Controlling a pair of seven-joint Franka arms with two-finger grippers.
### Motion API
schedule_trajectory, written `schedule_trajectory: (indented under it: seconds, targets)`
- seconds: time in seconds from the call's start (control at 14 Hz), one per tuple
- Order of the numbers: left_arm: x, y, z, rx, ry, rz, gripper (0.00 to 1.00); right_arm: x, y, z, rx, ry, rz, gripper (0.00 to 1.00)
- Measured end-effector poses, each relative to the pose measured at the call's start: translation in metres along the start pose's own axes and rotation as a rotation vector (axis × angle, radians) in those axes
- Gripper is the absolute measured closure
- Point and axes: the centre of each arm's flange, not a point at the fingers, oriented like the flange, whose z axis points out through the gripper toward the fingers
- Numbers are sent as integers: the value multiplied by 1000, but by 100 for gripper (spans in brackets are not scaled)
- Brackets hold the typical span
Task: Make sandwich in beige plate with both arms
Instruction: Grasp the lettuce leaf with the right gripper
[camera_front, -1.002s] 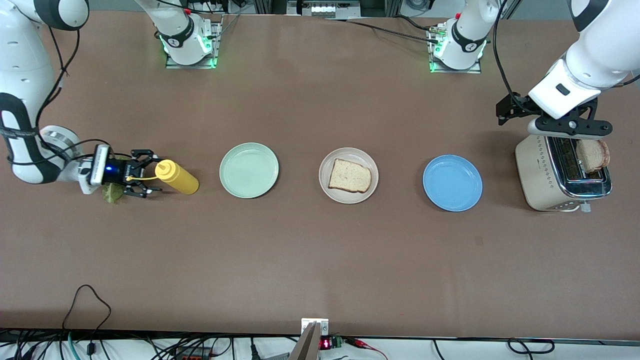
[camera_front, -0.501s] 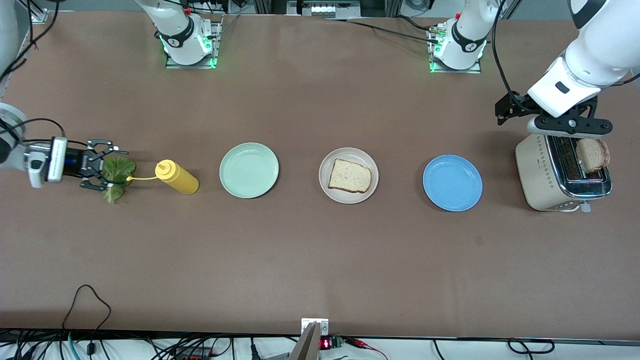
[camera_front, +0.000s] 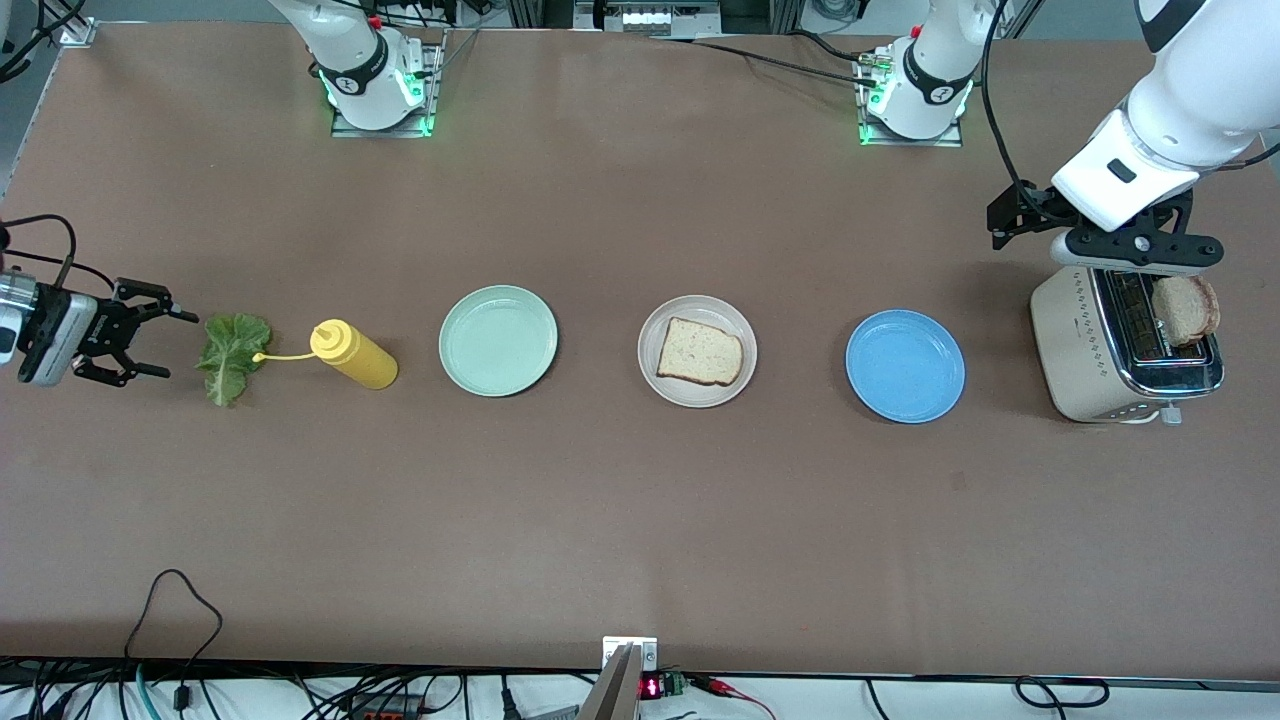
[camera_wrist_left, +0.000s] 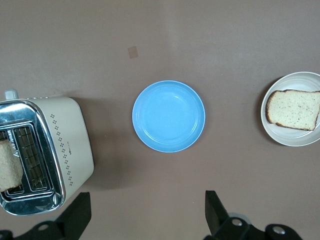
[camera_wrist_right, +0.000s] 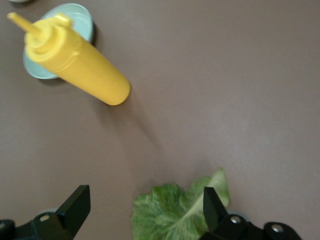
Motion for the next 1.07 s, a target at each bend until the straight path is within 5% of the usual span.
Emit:
schedule_trajectory:
  seconds: [0.21, 0.36, 0.72, 1.07]
  targets:
    - [0, 0, -1, 0, 2, 0, 0, 28, -7, 1, -90, -145, 223, 0]
    - [1, 0, -1, 0, 2, 0, 0, 38, -10, 6, -139, -195, 374, 0]
    - [1, 0, 0, 0, 1, -2, 0, 17, 4, 63, -334, -202, 554, 0]
    - [2, -1, 0, 0, 1, -5, 0, -2, 12, 108, -384, -207, 574, 0]
